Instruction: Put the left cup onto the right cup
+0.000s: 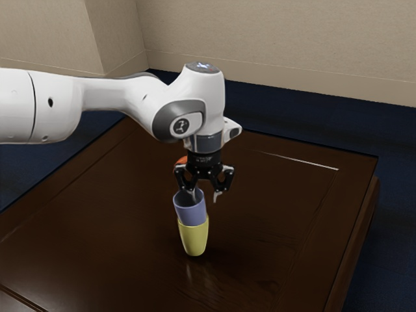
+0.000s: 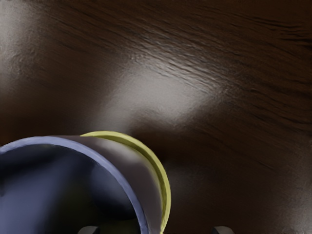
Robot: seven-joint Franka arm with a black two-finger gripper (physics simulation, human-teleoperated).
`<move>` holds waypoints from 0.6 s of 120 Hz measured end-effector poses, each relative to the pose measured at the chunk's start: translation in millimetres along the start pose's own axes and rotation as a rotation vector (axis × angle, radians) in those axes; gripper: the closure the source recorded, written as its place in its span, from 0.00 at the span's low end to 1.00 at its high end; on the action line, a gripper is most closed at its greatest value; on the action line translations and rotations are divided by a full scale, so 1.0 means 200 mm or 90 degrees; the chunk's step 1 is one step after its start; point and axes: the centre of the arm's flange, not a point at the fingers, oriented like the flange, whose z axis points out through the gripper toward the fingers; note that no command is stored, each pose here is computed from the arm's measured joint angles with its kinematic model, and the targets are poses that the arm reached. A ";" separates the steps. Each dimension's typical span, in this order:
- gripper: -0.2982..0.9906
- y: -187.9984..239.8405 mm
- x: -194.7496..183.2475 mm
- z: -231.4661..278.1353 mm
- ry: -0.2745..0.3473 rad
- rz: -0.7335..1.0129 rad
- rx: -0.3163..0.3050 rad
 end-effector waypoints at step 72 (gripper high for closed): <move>0.25 -0.48 0.09 -0.90 0.137 0.104 -0.018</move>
